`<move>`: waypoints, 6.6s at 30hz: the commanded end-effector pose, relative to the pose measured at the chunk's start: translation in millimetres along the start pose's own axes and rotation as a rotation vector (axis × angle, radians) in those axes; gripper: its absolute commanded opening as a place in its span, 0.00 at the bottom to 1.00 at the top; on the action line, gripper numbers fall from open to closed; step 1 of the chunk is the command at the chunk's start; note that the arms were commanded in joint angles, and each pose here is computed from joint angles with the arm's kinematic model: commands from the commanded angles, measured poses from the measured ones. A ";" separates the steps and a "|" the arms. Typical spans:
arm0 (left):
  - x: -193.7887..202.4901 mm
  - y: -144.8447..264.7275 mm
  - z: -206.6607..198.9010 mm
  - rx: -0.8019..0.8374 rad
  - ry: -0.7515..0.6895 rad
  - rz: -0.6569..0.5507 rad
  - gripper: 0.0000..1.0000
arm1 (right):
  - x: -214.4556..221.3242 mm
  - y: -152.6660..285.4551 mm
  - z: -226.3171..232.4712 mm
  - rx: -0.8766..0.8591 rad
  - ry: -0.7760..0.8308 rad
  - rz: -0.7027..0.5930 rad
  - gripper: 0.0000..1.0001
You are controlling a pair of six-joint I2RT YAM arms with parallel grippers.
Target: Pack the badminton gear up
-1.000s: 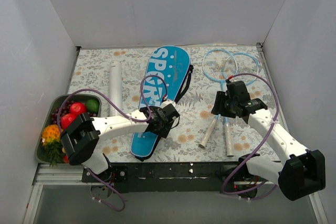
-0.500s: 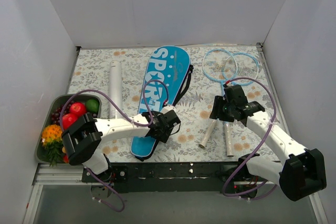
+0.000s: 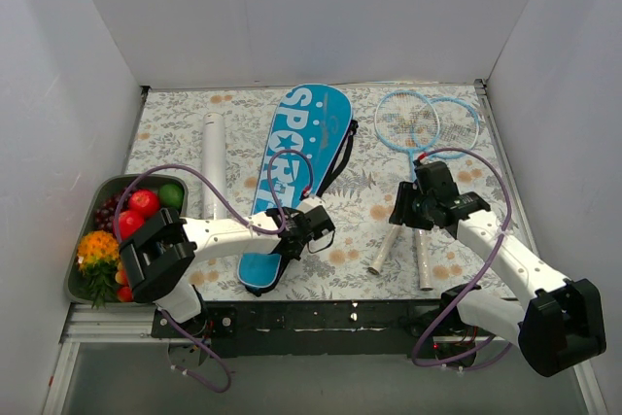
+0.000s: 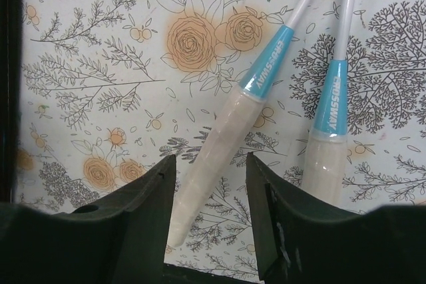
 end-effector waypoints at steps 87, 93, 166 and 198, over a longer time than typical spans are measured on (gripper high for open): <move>-122.0 84.3 20.6 0.298 0.386 -0.369 0.00 | -61.2 27.7 11.7 0.117 0.040 -0.071 0.01; -128.3 88.9 22.0 0.290 0.406 -0.382 0.00 | -21.6 38.8 23.9 0.068 0.049 -0.036 0.01; -70.6 49.0 -18.6 0.394 0.326 -0.264 0.00 | 0.3 -26.0 117.3 -0.082 0.250 0.075 0.44; -84.5 62.5 -16.4 0.390 0.320 -0.292 0.00 | 115.9 -4.1 100.6 -0.342 0.064 0.131 0.53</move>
Point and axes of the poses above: each gripper's point midway between its finger pads, its own y axis back along the fingers, its own z axis along the line the jaws close on, x = y × z, the point moved 7 cm from there along y, back along the fingers, and after that the axes turned 5 degrees about y, right-handed, at the moved point
